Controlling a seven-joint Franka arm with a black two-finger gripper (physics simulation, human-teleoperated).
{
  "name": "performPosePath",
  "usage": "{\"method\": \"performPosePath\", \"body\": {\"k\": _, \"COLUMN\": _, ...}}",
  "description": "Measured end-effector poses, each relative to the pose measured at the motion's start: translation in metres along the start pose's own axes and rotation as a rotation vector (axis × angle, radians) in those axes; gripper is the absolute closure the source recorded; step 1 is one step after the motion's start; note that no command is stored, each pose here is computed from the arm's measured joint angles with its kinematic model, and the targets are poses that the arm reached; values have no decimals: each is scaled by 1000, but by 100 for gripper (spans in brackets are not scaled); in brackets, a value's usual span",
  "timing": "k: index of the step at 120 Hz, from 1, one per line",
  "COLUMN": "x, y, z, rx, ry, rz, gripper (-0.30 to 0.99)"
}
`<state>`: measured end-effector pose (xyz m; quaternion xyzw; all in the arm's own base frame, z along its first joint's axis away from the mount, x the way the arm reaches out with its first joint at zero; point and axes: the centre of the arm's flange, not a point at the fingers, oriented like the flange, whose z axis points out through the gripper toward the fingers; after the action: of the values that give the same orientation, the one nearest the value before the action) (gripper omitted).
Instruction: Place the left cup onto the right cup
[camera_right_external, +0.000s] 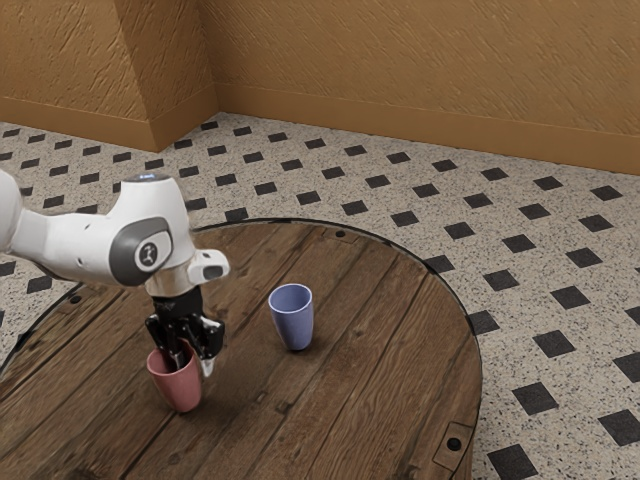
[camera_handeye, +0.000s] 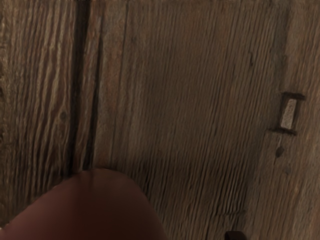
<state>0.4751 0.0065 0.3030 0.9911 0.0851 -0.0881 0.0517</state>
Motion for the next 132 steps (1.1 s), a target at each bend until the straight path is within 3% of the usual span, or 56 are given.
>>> {"method": "performPosePath", "body": {"k": 36, "x": 3, "y": -31, "z": -3, "rx": -14, "ry": 3, "rz": -107, "gripper": 71}}
{"method": "performPosePath", "body": {"k": 66, "x": 4, "y": -46, "z": -8, "rx": -17, "ry": 12, "rz": -161, "gripper": 77}}
{"method": "performPosePath", "body": {"k": 88, "x": 17, "y": -48, "z": -41, "rx": 8, "ry": 82, "rz": -163, "gripper": 78}}
{"method": "performPosePath", "body": {"k": 107, "x": 31, "y": -27, "z": -75, "rx": 56, "ry": 142, "rz": -105, "gripper": 78}}
{"method": "performPosePath", "body": {"k": 132, "x": 39, "y": 39, "z": -119, "rx": 134, "ry": 213, "rz": 36, "gripper": 78}}
